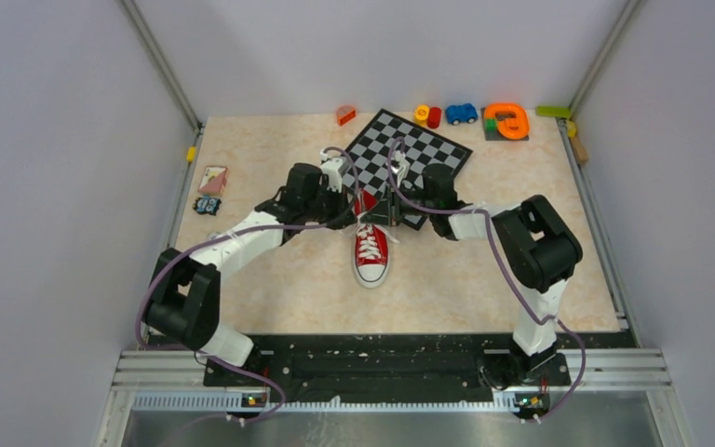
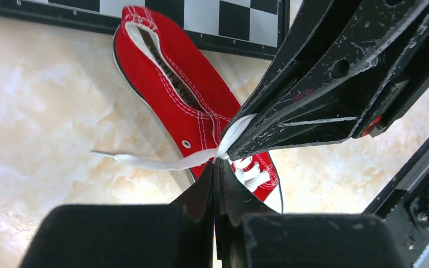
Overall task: Tie the shoes
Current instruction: Wrap the shoelace around the shoelace.
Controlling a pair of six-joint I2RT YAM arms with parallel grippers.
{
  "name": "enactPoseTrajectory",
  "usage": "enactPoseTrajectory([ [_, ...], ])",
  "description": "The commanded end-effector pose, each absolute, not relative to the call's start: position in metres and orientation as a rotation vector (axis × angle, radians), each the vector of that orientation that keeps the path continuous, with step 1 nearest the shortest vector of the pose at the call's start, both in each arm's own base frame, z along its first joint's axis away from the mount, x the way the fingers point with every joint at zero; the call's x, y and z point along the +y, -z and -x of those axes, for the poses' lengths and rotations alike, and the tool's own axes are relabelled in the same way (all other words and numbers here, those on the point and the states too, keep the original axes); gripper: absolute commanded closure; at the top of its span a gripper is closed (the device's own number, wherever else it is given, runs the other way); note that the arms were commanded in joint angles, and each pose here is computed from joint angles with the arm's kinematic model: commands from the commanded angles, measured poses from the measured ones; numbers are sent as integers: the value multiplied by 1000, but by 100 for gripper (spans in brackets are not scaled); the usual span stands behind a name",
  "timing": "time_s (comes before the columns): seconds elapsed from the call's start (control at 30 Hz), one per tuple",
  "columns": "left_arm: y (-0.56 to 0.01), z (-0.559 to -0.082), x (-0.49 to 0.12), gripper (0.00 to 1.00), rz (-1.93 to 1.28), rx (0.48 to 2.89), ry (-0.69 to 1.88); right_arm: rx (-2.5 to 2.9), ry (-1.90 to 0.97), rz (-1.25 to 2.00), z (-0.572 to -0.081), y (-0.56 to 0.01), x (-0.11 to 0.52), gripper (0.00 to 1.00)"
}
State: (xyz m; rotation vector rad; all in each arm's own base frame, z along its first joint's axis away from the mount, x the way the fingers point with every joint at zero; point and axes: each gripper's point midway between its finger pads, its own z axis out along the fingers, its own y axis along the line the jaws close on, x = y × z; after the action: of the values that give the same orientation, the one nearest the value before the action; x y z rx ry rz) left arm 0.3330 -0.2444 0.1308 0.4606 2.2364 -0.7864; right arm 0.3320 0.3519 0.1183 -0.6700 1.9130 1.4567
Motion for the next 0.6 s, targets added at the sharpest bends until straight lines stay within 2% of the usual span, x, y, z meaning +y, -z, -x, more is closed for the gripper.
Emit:
enactPoseTrajectory([
  [0.0,-144,-331,-249,100,-298,2278,825,1819,-1450,706,-332,-145,355,92],
  [0.13,-146,-327,-255,100,-248,2295,858,1816,-1454,706,-331,-145,355,96],
  [0.47,-138,-312,-255,100,-168,2381,881,1819,-1452,708,-331,-144,355,96],
  [0.57,-139,-309,-257,100,-164,2376,907,1820,-1448,708,-331,-144,355,91],
])
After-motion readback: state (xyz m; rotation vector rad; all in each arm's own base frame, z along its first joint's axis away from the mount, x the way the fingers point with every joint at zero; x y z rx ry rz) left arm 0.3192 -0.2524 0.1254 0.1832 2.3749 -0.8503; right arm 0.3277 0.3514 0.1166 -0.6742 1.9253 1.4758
